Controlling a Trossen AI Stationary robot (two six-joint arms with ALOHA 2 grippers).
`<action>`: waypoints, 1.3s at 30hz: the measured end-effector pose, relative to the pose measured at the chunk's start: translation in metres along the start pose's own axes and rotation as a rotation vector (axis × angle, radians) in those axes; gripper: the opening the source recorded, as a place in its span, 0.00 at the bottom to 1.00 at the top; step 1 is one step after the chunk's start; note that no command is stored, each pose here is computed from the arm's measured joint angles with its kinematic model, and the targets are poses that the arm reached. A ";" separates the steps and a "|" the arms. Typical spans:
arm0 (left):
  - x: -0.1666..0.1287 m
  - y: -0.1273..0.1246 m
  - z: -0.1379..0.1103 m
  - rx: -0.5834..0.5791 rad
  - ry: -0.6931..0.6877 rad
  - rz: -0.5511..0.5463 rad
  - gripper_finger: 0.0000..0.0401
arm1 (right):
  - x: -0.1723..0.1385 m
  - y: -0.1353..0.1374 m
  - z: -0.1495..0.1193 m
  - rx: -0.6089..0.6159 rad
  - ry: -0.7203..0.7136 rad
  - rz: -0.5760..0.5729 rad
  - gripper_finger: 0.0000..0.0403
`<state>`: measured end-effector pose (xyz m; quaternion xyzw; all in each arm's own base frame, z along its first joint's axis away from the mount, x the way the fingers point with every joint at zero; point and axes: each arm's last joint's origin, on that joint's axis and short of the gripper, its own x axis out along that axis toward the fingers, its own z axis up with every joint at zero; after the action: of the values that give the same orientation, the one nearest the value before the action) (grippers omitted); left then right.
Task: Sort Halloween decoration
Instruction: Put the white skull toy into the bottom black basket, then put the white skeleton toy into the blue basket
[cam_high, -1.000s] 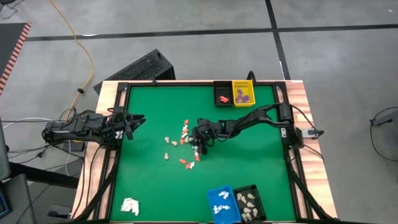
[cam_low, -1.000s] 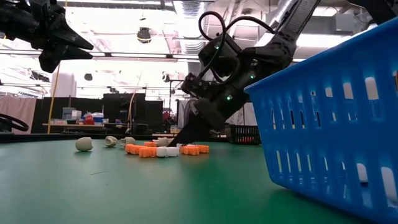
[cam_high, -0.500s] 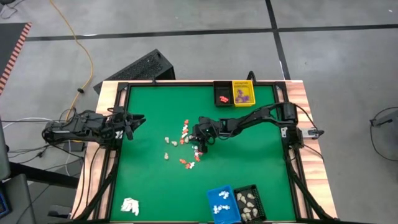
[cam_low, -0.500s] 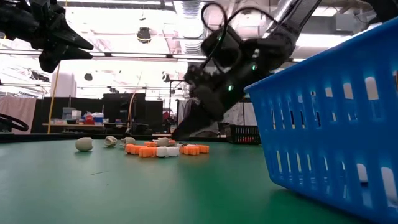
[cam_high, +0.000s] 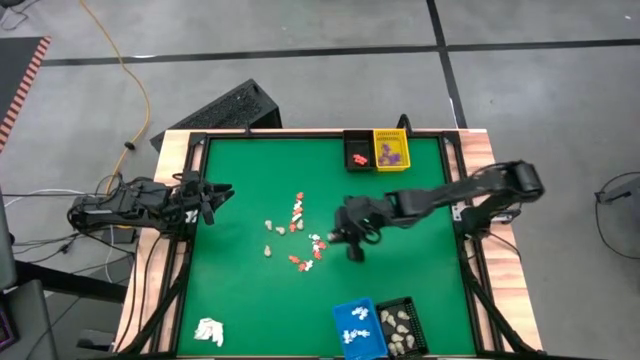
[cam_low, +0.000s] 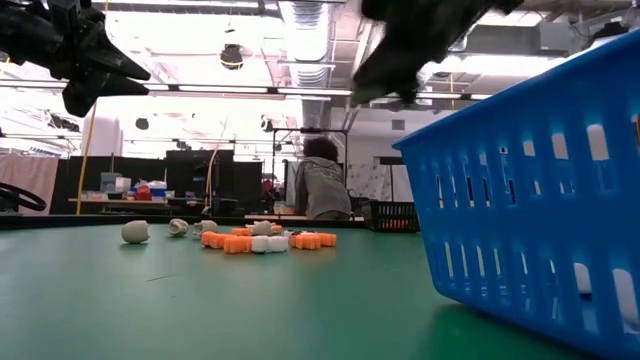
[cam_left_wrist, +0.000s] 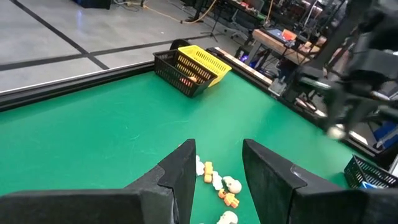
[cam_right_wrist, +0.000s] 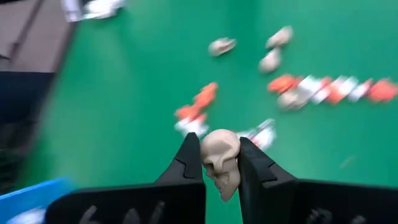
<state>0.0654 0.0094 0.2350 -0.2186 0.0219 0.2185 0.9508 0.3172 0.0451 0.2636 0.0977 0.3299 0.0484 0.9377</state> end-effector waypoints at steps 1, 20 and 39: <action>0.000 0.000 0.000 0.000 0.000 0.000 0.30 | -0.008 0.010 -0.003 0.033 0.021 0.023 0.11; 0.000 0.001 0.001 -0.008 -0.024 0.044 0.30 | -0.053 0.159 -0.094 0.631 0.448 0.138 0.11; 0.000 0.002 0.001 -0.022 -0.040 0.073 0.30 | -0.044 0.164 -0.116 0.741 0.607 0.026 0.47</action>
<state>0.0644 0.0115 0.2350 -0.2236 0.0084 0.2576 0.9400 0.2062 0.2160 0.2373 0.4110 0.5825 -0.0344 0.7004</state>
